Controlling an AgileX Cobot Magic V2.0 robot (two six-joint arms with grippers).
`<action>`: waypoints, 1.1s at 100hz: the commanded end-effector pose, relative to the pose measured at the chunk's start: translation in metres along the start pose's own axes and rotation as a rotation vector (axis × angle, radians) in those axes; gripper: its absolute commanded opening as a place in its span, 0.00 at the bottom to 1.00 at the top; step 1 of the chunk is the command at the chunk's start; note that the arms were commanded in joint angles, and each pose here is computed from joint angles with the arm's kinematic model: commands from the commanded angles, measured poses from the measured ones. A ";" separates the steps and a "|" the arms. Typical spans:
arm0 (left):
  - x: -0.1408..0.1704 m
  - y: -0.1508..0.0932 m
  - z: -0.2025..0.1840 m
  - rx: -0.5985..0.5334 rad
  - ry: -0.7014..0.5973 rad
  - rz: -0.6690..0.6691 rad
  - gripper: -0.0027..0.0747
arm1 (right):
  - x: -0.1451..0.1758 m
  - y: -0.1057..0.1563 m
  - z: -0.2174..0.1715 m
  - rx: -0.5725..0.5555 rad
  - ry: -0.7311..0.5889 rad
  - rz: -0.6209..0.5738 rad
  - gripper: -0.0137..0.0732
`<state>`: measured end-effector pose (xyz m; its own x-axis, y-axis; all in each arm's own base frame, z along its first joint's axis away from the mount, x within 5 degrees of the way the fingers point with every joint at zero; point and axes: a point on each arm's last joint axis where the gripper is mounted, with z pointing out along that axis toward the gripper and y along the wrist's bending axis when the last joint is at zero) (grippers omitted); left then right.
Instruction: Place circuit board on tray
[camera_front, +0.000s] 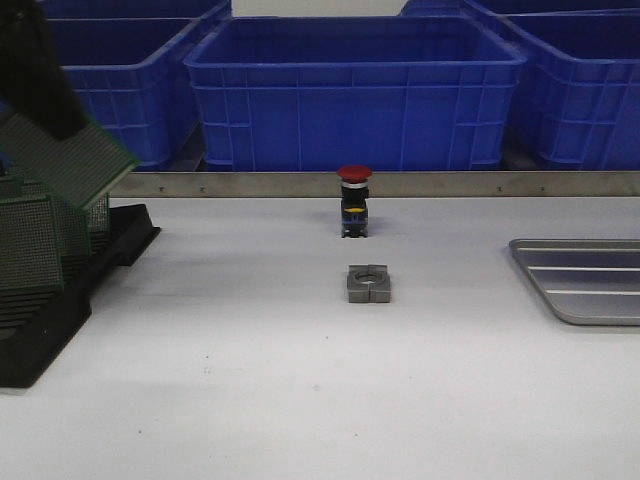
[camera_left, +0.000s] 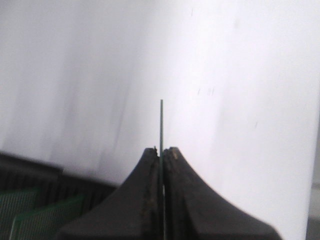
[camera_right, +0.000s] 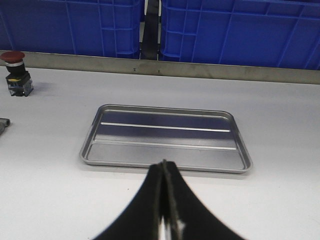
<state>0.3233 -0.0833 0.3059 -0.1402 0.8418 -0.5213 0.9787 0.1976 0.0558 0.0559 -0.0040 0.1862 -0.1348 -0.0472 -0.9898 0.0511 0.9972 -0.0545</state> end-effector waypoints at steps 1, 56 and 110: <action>-0.034 -0.017 -0.020 0.047 -0.226 -0.018 0.01 | -0.012 0.000 -0.003 0.000 -0.114 -0.005 0.03; -0.102 -0.056 0.000 0.256 -0.510 0.011 0.01 | -0.012 0.000 -0.003 0.000 -0.114 -0.005 0.03; -0.102 -0.056 0.000 0.258 -0.510 0.012 0.01 | -0.016 0.000 -0.004 -0.001 -0.154 -0.005 0.03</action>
<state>0.2957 -0.1768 0.3307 -0.1230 0.5546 -0.8230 0.9924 0.0602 -0.1077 0.0561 -0.0038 0.1878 -0.1177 -0.0482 -0.9919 0.0504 0.9972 -0.0544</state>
